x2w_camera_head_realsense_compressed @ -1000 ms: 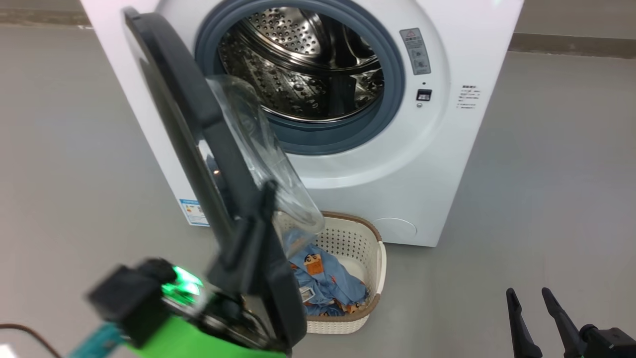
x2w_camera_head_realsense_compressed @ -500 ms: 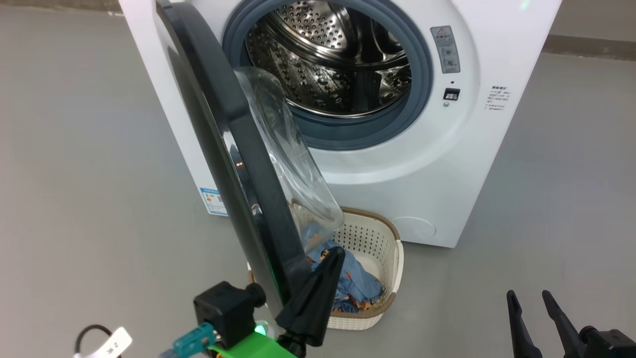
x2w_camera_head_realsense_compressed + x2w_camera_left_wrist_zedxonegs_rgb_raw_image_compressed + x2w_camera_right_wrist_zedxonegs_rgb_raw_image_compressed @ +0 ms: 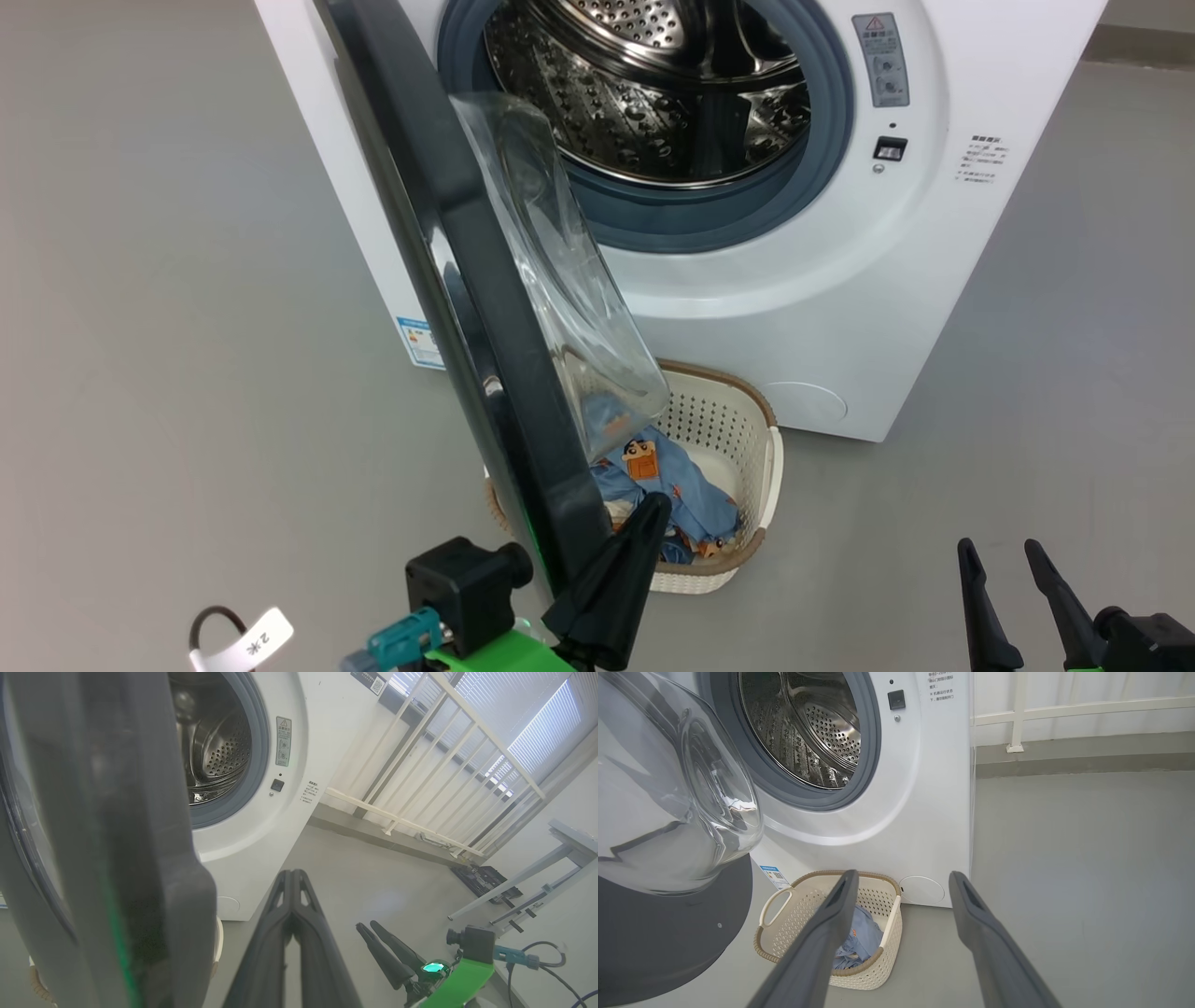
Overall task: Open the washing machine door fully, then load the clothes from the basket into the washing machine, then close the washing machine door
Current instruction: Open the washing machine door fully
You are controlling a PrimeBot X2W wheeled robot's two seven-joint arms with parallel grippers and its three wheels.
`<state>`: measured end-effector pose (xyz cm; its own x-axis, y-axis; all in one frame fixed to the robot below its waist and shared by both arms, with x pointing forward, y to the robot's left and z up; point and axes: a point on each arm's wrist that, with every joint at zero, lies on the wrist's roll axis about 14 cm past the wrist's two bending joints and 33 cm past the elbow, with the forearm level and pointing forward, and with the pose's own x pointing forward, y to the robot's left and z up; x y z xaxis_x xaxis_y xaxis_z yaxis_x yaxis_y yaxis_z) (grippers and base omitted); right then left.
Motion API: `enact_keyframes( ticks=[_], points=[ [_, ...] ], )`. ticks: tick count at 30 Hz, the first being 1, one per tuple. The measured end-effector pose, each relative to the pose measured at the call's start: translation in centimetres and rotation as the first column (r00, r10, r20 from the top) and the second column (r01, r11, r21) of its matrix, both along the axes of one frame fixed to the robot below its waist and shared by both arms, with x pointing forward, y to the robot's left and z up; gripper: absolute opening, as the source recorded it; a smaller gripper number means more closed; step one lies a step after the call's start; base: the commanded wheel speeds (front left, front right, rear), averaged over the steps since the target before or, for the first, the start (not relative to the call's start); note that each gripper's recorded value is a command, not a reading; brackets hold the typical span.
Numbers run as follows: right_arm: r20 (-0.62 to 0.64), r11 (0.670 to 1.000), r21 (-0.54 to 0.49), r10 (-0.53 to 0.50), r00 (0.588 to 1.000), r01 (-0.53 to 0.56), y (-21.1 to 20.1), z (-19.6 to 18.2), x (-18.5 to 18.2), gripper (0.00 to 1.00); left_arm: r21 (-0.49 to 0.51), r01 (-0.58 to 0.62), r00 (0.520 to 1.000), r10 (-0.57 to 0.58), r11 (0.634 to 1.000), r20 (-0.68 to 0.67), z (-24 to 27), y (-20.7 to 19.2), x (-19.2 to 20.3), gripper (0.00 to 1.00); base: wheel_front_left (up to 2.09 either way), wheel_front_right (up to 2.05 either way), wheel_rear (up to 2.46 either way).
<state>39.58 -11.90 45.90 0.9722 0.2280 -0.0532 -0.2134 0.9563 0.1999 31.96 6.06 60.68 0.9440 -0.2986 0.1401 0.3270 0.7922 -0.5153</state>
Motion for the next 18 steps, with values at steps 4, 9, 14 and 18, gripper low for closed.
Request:
enact_keyframes(
  ticks=[4,9,14,18],
  points=[
    [-0.012,1.0,-0.001,0.008,1.0,-0.008,0.3,-0.4,0.2,1.0,0.003,-0.009,1.0,0.009,1.0,-0.019,-0.6,0.3,0.3,0.0,0.0,0.0,0.0],
    [-0.011,1.0,-0.003,0.019,1.0,-0.019,0.6,-0.6,0.9,1.0,0.013,-0.038,0.999,0.038,0.999,-0.031,-1.0,1.3,1.1,0.0,0.0,0.0,0.0],
    [-0.008,1.0,-0.002,0.025,1.0,-0.025,0.8,-0.6,1.5,1.0,0.017,-0.044,0.998,0.045,0.999,-0.045,-1.5,1.5,1.6,0.0,0.0,0.0,0.0],
    [-0.014,1.0,-0.002,0.03,0.999,-0.03,0.9,-0.8,1.6,1.0,0.02,-0.049,0.997,0.05,0.999,-0.052,-1.8,1.6,1.7,0.0,0.0,0.0,0.0]
  ],
)
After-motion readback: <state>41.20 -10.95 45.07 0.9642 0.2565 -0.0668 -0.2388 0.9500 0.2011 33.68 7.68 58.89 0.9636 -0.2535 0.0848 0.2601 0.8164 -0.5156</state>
